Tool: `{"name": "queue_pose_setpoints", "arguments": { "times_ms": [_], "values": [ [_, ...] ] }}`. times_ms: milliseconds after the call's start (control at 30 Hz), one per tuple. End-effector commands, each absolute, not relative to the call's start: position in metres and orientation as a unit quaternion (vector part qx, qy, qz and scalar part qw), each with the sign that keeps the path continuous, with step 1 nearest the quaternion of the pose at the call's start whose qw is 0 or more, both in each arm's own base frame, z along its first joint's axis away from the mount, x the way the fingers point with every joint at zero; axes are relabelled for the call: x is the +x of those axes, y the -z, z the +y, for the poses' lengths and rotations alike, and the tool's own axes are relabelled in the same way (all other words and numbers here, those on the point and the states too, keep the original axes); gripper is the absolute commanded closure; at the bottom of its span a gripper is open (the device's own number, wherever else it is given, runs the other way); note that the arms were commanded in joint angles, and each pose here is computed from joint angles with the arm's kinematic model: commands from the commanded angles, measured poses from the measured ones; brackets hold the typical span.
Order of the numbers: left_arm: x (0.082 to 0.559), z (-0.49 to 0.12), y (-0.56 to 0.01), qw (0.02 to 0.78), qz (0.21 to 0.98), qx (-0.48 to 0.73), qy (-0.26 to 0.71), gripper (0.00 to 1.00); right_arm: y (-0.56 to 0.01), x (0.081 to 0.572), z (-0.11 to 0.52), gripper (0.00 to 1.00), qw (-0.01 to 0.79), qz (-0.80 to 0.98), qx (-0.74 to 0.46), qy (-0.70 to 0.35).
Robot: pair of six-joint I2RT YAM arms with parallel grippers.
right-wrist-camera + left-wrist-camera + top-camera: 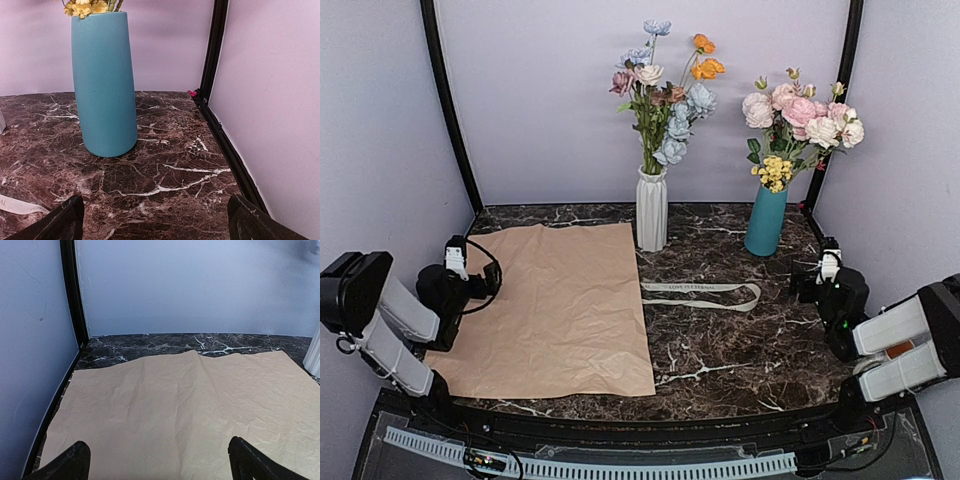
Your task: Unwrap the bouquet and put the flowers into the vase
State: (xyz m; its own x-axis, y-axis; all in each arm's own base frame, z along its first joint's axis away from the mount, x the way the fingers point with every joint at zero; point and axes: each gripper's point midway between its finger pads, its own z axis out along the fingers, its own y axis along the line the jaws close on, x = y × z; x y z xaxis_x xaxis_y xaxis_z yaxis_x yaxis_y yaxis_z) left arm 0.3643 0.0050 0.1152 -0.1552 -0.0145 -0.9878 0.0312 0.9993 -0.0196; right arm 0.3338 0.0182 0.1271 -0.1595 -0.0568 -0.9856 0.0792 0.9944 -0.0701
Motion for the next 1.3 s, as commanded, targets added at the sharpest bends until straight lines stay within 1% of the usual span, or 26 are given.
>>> {"name": "queue_pose_setpoints", "arguments": {
  "times_ms": [0, 33, 100, 167, 200, 233, 267, 333, 400, 1267],
  "values": [
    [0.373, -0.001, -0.141, 0.694, 0.719, 0.026, 0.03, 0.01, -0.168, 0.358, 0.024, 0.01, 0.706, 0.706, -0.035, 0.031],
    [0.375, -0.001, -0.135, 0.681, 0.731, 0.024, 0.033, 0.01, -0.167, 0.36, 0.019, 0.01, 0.711, 0.702, -0.032, 0.032],
    [0.378, 0.0, -0.137, 0.684, 0.729, 0.024, 0.031, 0.01, -0.161, 0.363, 0.011, 0.01, 0.713, 0.7, -0.019, 0.021],
    [0.38, 0.0, -0.134, 0.678, 0.734, 0.023, 0.031, 0.01, -0.154, 0.367, 0.014, 0.01, 0.715, 0.698, -0.032, 0.007],
    [0.38, 0.0, -0.135, 0.68, 0.732, 0.024, 0.03, 0.01, -0.143, 0.374, 0.013, 0.01, 0.692, 0.721, -0.032, 0.005],
    [0.38, 0.0, -0.135, 0.68, 0.733, 0.025, 0.03, 0.01, -0.143, 0.378, 0.01, 0.01, 0.686, 0.727, -0.029, -0.006],
    [0.38, 0.0, -0.134, 0.677, 0.735, 0.024, 0.029, 0.01, -0.149, 0.377, 0.01, 0.01, 0.698, 0.715, -0.029, -0.015],
    [0.38, 0.0, -0.135, 0.679, 0.733, 0.025, 0.03, 0.01, -0.144, 0.377, 0.009, 0.01, 0.689, 0.724, -0.03, -0.013],
    [0.38, 0.0, -0.135, 0.679, 0.733, 0.025, 0.03, 0.01, -0.149, 0.377, 0.009, 0.01, 0.698, 0.715, -0.029, -0.013],
    [0.38, -0.003, -0.134, 0.678, 0.734, 0.033, 0.034, 0.01, -0.146, 0.377, 0.01, 0.01, 0.694, 0.719, -0.031, -0.012]
  ]
}}
